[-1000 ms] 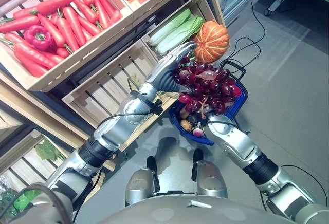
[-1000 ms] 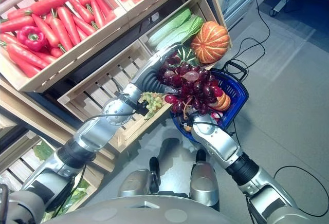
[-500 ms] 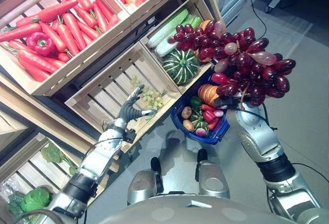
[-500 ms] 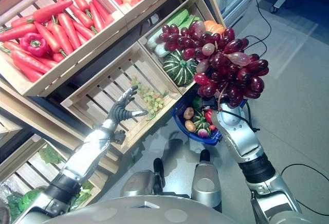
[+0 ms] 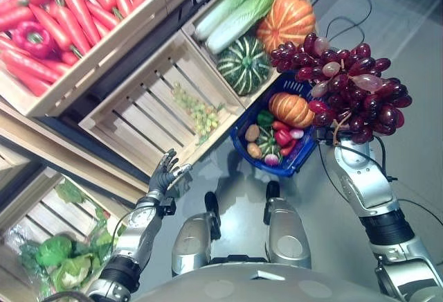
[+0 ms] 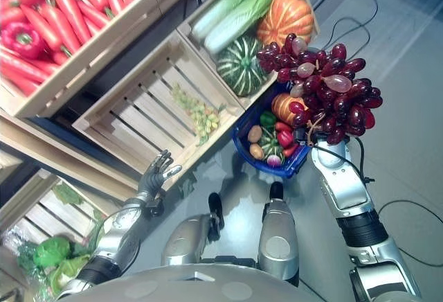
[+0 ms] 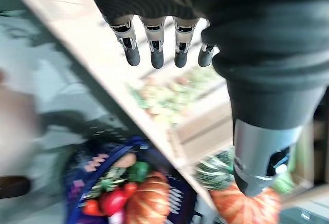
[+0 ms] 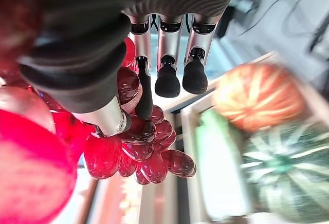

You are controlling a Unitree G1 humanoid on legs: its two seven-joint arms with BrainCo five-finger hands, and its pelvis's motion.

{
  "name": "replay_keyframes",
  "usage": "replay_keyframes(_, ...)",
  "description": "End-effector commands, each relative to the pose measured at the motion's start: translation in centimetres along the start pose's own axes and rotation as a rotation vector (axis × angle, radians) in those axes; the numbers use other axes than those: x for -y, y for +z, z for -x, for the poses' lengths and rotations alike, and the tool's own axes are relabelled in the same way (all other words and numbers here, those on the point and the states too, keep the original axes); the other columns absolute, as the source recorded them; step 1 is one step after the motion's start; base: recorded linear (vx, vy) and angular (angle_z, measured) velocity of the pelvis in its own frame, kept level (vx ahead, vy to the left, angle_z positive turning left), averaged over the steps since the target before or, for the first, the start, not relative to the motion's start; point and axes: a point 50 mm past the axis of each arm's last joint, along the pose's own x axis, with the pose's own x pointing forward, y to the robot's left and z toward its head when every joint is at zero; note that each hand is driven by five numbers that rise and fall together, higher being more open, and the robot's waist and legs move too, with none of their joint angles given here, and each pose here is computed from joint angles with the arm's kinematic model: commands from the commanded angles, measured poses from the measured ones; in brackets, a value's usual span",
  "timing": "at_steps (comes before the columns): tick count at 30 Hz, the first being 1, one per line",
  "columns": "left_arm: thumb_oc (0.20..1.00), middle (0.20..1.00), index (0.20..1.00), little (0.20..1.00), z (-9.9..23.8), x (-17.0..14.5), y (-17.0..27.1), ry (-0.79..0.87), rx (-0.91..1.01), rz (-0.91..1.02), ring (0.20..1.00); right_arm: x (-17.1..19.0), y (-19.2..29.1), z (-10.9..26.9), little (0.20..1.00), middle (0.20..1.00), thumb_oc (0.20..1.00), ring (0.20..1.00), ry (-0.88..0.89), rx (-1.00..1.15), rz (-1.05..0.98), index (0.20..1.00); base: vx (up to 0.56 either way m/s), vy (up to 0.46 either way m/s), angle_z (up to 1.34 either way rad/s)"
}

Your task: Pick up fruits and vegetables into the basket

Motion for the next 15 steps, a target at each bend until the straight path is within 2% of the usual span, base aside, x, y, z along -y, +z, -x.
replay_keyframes(1, 1.0, 1.0, 1.0, 1.0, 0.5, -1.0, 0.9, -0.03, 0.051, 0.002, 1.0, 0.5, 4.0, -1.3, 0.2, 0.2, 0.2, 0.2, -0.038, 0.221, -0.005, 0.2, -0.1, 0.009, 0.04)
replay_keyframes(9, 1.0, 1.0, 1.0, 1.0, 0.5, 0.1, 1.1, -0.136, 0.047, -0.016, 1.0, 1.6, 0.6, -2.6, 0.2, 0.2, 0.2, 0.2, -0.129, 0.068, 0.073, 0.2, -0.06, 0.001, 0.05)
replay_keyframes(15, 1.0, 1.0, 1.0, 1.0, 0.2, 0.7, 1.3, -0.152, 0.038, -0.051, 1.0, 2.0, -1.6, -3.7, 0.2, 0.2, 0.2, 0.2, -0.165, -0.041, 0.105, 0.2, -0.03, -0.019, 0.07)
